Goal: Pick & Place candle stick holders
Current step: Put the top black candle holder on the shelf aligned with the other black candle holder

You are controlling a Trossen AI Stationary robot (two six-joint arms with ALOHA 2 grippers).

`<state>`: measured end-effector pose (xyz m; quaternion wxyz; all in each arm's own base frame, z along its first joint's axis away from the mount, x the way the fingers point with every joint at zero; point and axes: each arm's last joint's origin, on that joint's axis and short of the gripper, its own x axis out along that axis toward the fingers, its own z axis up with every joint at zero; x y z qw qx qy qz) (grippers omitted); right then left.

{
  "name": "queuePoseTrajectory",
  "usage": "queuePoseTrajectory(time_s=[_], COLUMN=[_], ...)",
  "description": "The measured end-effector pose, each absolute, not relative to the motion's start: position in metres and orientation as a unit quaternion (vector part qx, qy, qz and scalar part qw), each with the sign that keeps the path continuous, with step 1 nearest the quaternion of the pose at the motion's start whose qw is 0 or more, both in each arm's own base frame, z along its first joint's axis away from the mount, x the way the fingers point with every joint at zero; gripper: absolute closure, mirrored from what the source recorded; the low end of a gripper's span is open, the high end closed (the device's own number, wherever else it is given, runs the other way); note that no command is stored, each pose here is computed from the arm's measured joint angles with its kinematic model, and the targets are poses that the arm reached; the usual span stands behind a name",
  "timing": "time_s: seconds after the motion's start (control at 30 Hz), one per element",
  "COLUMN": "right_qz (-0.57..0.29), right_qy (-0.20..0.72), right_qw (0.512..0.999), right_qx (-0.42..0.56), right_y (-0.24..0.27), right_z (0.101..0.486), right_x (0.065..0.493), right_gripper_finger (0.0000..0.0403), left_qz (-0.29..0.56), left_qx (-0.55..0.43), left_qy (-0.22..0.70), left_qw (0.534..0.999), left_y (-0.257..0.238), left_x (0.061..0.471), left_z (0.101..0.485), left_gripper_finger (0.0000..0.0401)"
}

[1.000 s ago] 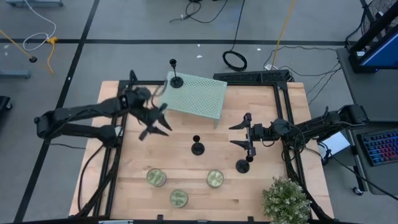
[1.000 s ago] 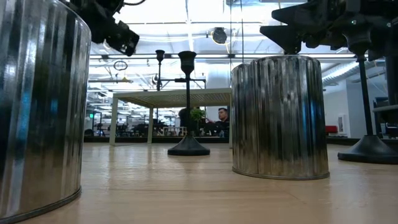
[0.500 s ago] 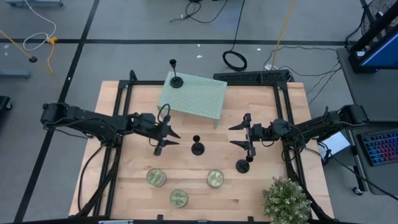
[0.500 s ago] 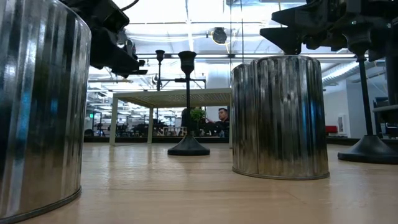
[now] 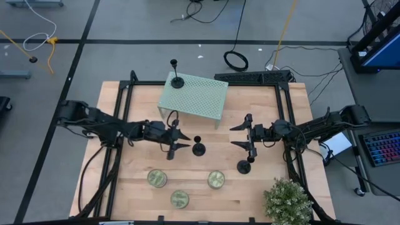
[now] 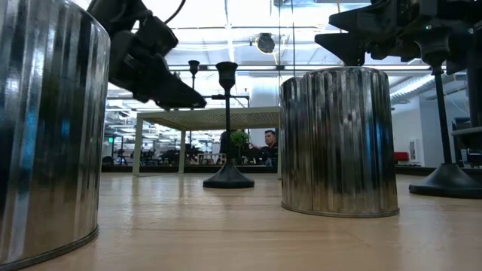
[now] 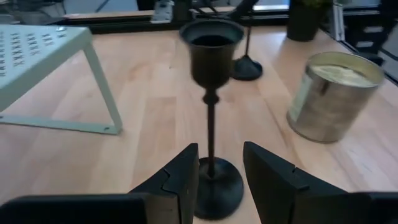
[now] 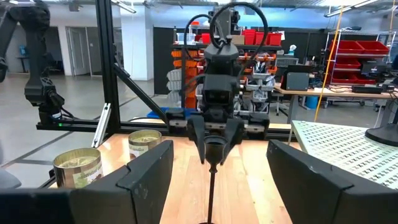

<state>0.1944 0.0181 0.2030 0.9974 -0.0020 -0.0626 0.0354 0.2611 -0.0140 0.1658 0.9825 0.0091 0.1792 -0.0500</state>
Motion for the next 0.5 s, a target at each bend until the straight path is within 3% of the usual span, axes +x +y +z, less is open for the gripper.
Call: queuePoseTrajectory(time_s=[0.5], right_qz=[0.035], right_qy=[-0.062], right_qw=[0.997], right_qx=[-0.002], right_y=[0.018], right_z=[0.203], right_x=[0.194], right_gripper_finger=[0.0149], left_qz=[-0.039], left_qx=[-0.016], left_qy=[0.136], left_qw=[0.990], left_y=[-0.015], left_x=[0.284], left_z=[0.136], left_gripper_finger=[0.0267])
